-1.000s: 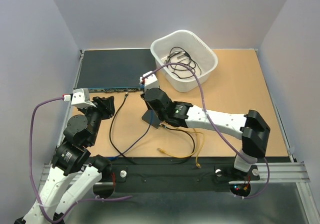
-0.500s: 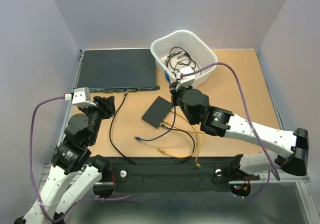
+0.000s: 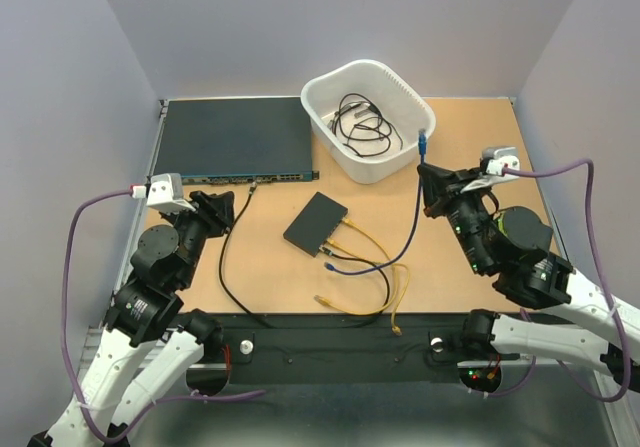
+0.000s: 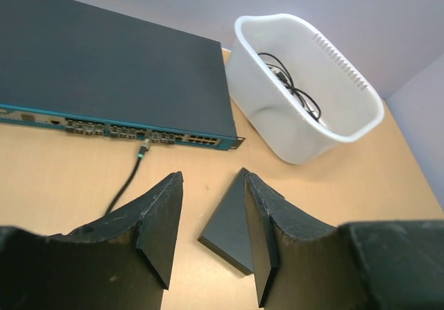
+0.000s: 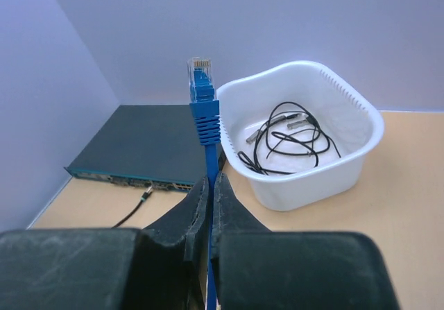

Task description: Insert the plug into the switch port

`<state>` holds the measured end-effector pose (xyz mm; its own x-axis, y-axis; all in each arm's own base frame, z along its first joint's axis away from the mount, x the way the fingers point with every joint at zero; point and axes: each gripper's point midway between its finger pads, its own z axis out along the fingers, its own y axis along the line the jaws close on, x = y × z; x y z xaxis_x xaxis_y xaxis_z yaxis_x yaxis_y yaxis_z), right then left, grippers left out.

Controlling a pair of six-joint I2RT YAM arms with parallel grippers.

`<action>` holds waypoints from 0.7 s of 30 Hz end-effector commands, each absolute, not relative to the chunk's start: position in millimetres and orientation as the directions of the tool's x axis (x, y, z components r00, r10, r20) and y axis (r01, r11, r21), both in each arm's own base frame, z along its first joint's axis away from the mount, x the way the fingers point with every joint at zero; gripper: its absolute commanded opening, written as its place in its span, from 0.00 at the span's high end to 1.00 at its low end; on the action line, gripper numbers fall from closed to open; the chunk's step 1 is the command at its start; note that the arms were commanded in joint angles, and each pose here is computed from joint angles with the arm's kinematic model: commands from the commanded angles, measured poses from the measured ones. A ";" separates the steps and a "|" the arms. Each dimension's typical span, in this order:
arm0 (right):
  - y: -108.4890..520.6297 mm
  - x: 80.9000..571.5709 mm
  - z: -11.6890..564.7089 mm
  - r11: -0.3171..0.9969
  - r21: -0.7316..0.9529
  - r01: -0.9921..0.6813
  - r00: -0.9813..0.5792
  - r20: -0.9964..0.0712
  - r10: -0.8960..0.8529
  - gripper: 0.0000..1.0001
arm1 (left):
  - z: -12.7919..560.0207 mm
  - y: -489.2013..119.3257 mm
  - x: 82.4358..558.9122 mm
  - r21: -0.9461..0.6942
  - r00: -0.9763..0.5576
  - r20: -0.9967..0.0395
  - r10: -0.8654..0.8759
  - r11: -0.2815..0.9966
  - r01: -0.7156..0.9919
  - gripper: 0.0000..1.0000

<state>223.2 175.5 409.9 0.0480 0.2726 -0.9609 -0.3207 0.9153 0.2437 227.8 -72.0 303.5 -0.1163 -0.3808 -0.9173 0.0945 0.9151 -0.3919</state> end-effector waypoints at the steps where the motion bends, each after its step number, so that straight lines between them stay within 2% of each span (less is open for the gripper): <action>1: 199.8 221.0 373.3 0.907 0.143 -0.396 -0.030 -0.989 0.143 1.00 | 314.9 -91.9 228.5 -0.479 -0.121 -0.877 -0.464 0.858 0.185 0.49; 9: 253.7 215.3 284.1 0.850 0.120 -0.513 -0.220 -0.975 0.004 0.99 | 315.8 -178.6 234.2 -0.562 -0.282 -0.825 -0.490 0.655 0.505 0.51; 21: 297.0 205.4 253.2 0.768 0.173 -0.617 -0.308 -0.951 -0.034 1.00 | 320.0 -237.6 208.7 -0.521 -0.287 -0.816 -0.502 0.423 0.741 0.51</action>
